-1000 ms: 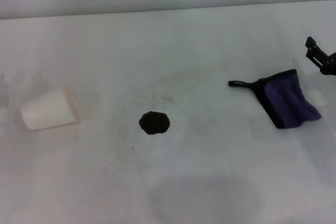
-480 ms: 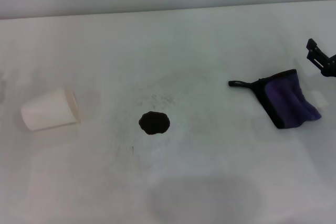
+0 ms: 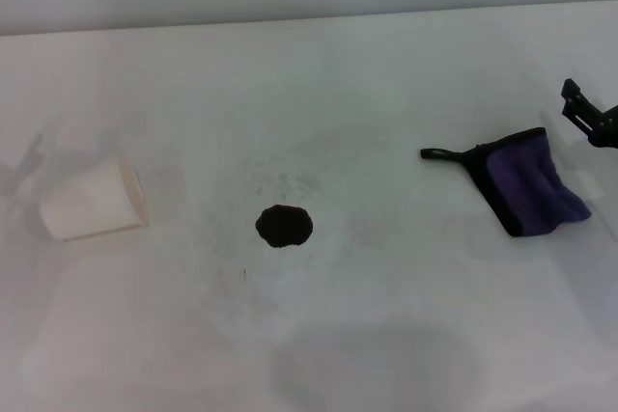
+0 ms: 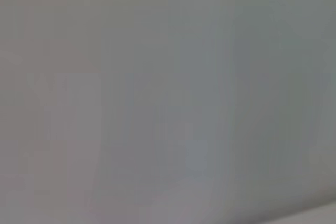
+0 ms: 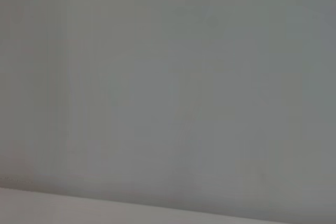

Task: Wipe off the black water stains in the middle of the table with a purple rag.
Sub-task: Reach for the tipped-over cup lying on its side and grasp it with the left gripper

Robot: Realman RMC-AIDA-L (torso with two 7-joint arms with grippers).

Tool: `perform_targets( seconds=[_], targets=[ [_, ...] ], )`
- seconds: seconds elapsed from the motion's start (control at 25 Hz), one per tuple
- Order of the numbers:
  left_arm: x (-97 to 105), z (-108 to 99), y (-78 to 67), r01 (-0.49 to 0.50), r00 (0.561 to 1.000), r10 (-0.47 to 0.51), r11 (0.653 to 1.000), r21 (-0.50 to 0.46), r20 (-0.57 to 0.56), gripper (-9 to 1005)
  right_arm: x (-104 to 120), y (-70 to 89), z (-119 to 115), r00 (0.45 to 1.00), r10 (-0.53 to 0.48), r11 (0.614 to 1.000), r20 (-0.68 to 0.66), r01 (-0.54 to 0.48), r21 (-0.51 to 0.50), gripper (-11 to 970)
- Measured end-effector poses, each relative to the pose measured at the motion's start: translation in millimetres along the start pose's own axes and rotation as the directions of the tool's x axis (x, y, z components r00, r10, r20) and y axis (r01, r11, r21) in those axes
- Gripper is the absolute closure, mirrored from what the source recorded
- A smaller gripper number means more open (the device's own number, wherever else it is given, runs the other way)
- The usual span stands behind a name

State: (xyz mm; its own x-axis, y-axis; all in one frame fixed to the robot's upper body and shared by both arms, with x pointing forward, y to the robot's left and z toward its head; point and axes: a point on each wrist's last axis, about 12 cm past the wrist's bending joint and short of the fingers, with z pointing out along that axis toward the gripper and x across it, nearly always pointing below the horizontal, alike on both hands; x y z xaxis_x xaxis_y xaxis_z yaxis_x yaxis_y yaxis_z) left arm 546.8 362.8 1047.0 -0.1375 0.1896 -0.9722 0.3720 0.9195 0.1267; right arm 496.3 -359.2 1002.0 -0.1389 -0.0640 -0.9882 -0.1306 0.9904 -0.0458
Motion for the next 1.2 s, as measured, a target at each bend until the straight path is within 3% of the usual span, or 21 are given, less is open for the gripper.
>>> perform_targets(
  seconds=[0.24, 0.4, 0.48, 0.76, 0.8, 1.04, 1.2],
  targets=[
    [-39, -14, 29.4, -0.03, 0.989, 0.049, 0.991, 0.132, -0.141, 134, 0, 0.5, 0, 1.0, -0.002, 1.0, 0.001, 0.002, -0.004, 101],
    [-73, -28, 39.3, -0.107, 0.967, 0.147, 0.977, 0.187, -0.21, 104, -1, 1.0, 1, 1.0, -0.003, 1.0, 0.001, 0.003, -0.007, 101],
    [-93, -34, 40.6, -0.167, 0.934, 0.231, 0.956, 0.241, -0.271, 105, -1, 1.3, 1, 1.0, -0.004, 1.0, 0.003, 0.004, -0.009, 101],
    [-112, -25, 28.5, -0.228, 0.803, 0.426, 0.865, 0.446, -0.416, 109, -1, 5.2, 2, 1.0, -0.01, 0.999, 0.005, 0.01, -0.037, 102],
    [-113, -19, 21.9, -0.25, 0.758, 0.49, 0.828, 0.501, -0.43, 109, -2, 6.0, 3, 1.0, -0.011, 0.999, 0.006, 0.011, -0.043, 102],
    [-111, 4, -5.4, -0.321, 0.579, 0.671, 0.709, 0.628, -0.463, 108, -2, 9.5, 5, 1.0, -0.017, 0.998, 0.005, 0.017, -0.066, 101],
    [-113, 13, -18.9, -0.378, 0.517, 0.742, 0.644, 0.665, -0.426, 108, -1, 10.9, 4, 1.0, -0.009, 0.997, -0.003, 0.009, -0.072, 101]
  ],
)
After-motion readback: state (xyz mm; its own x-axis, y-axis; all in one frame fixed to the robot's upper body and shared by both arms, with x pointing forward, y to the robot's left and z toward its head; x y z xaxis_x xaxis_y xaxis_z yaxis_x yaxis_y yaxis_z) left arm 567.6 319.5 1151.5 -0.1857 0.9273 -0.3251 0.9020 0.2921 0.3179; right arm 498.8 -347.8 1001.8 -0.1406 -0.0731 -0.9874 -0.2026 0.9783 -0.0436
